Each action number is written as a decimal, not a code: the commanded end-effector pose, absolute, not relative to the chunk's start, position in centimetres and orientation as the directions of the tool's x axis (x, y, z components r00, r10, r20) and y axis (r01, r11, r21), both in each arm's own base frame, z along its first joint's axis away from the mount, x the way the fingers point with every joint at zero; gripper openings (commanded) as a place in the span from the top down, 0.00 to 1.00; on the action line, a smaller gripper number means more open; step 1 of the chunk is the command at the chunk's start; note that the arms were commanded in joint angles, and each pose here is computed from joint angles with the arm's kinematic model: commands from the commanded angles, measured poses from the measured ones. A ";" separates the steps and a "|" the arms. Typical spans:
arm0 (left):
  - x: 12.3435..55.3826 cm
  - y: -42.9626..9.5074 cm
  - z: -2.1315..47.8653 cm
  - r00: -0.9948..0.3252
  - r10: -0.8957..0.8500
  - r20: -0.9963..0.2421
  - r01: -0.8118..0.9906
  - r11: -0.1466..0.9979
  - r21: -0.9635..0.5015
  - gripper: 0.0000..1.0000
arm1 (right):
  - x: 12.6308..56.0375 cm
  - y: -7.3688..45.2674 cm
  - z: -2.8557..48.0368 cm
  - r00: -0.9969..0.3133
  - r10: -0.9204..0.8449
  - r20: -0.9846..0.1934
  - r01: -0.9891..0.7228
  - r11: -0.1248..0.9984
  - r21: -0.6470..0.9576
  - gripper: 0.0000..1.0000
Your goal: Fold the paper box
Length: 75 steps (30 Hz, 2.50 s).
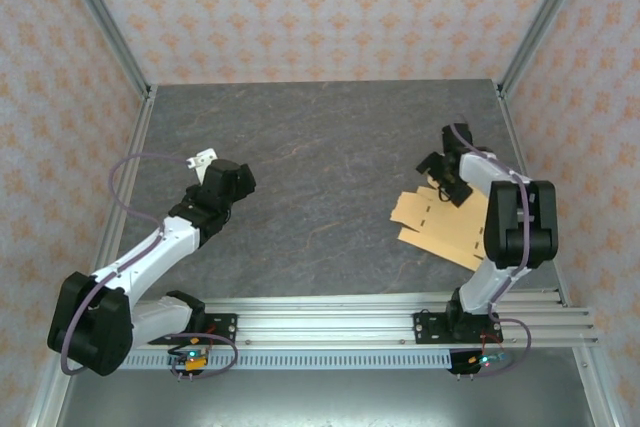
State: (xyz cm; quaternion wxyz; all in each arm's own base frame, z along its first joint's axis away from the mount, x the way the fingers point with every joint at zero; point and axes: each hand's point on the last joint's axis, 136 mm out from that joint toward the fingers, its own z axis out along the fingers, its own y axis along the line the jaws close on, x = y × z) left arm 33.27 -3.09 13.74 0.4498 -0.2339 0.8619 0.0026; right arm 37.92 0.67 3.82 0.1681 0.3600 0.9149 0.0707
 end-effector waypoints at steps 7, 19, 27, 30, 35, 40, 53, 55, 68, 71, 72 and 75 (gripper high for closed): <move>33.6 -3.3 15.2 -0.454 -0.442 -0.774 -0.414 0.874 -0.256 0.00 | 43.5 18.2 3.9 -0.885 0.391 -0.255 0.188 0.799 0.572 0.01; 33.8 -3.7 13.9 -0.508 -0.420 -0.752 -0.404 0.887 -0.222 0.00 | 40.7 36.4 8.7 -0.964 0.094 -0.250 -0.135 0.637 0.759 0.01; 35.3 -6.9 10.7 -0.692 -0.352 -0.630 -0.312 0.933 -0.179 0.00 | 38.6 27.8 13.5 -0.930 0.093 -0.356 -0.162 0.765 0.623 0.01; 35.6 -8.3 9.7 -0.731 -0.359 -0.581 -0.284 0.934 -0.219 0.00 | 37.4 22.5 11.6 -0.937 0.097 -0.336 -0.110 0.830 0.547 0.02; 35.0 -11.7 11.0 -0.783 -0.349 -0.515 -0.183 0.920 -0.346 0.00 | 34.8 18.1 9.6 -0.940 0.205 -0.272 0.012 0.818 0.575 0.02; 35.2 -13.0 10.1 -0.827 -0.294 -0.479 -0.131 0.930 -0.344 0.00 | 34.4 17.7 7.7 -0.937 0.256 -0.239 0.070 0.805 0.589 0.02; 35.0 -20.5 13.4 -0.860 -0.322 -0.397 -0.007 0.783 -0.622 0.00 | 40.1 20.9 7.6 -0.914 0.376 -0.156 0.145 0.658 0.739 0.06; 35.0 -21.3 14.0 -0.859 -0.297 -0.417 0.026 0.788 -0.616 0.00 | 39.4 19.8 7.7 -0.906 0.396 -0.149 0.190 0.696 0.692 0.06; 40.6 -22.5 8.1 -0.837 -0.247 -0.487 0.044 0.858 -0.511 0.02 | 29.6 15.8 11.4 -0.459 0.883 0.100 0.627 0.242 0.740 0.04; 40.3 -21.4 6.9 -0.829 -0.267 -0.491 -0.003 0.881 -0.474 0.02 | 30.1 17.4 11.8 -0.577 0.815 0.054 0.553 0.342 0.760 0.03; 40.1 -20.4 6.5 -0.822 -0.279 -0.497 -0.040 0.898 -0.438 0.02 | 30.3 18.4 12.0 -0.631 0.774 0.050 0.533 0.387 0.752 0.03; 39.1 -17.0 4.9 -0.810 -0.303 -0.502 -0.161 0.938 -0.307 0.01 | 30.2 20.7 11.1 -0.701 0.703 0.124 0.533 0.400 0.745 0.02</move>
